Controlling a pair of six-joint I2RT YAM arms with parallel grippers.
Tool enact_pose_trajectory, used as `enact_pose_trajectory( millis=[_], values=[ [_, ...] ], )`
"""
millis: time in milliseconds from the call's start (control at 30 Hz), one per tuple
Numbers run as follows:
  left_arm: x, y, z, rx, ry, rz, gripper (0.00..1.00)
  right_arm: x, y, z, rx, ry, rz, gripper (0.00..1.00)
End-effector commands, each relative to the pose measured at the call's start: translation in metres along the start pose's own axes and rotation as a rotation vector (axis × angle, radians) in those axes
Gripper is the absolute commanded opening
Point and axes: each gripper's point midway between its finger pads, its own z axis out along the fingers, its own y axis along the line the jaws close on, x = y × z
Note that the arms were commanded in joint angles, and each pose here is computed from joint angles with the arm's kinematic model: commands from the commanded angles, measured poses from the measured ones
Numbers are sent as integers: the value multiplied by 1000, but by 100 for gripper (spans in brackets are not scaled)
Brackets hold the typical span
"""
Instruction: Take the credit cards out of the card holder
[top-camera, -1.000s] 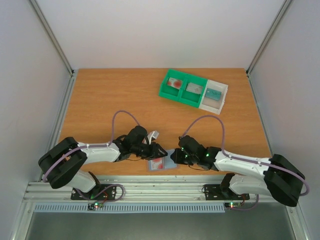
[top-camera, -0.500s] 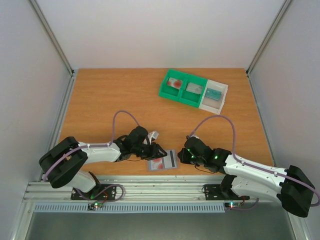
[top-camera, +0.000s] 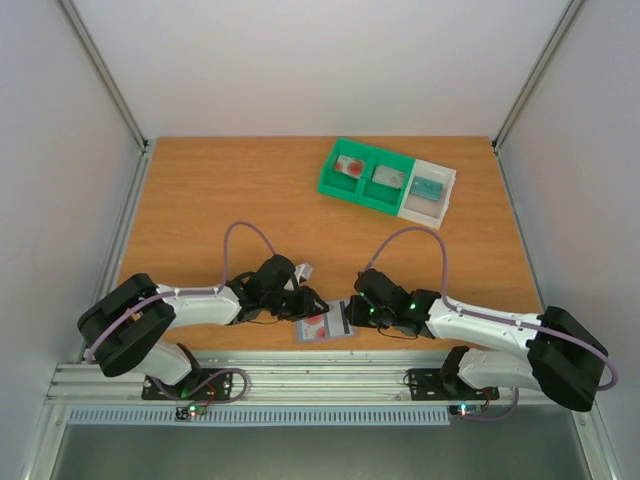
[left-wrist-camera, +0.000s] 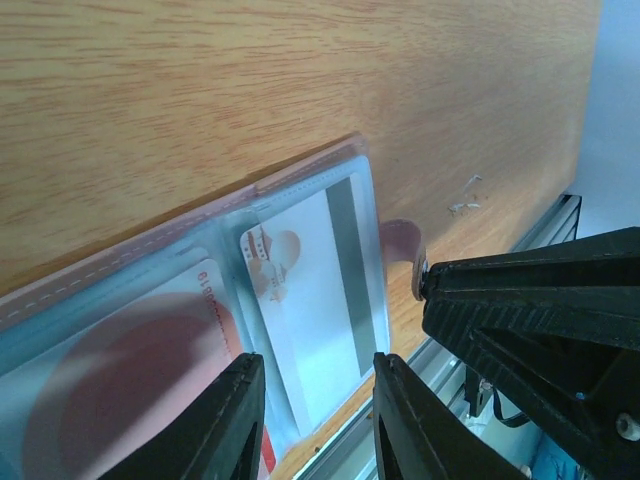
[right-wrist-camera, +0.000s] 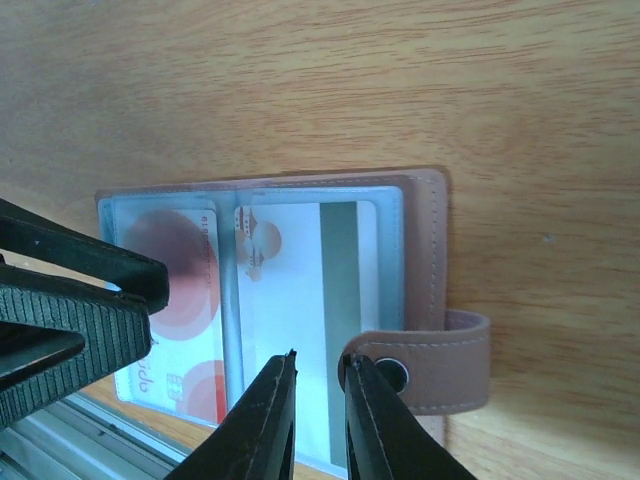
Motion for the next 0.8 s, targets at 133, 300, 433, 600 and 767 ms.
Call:
enact_pose_trajectory(
  millis=[133, 300, 433, 600, 767],
  values=[
    [-2, 11, 2, -23, -26, 0, 32, -5, 13, 12, -15, 9, -30, 18],
    [-2, 15, 2, -36, -36, -14, 32, -3, 7, 17, 13, 17, -25, 19],
    [-2, 16, 3, -40, -37, -16, 32, -2, 2, 20, 38, 21, -27, 21],
    [-2, 18, 4, -42, -33, -23, 32, 3, 5, 22, 16, 44, -17, 21],
    [-1, 17, 3, -41, -32, -24, 32, 2, 12, 5, 0, 25, -27, 21]
  ],
)
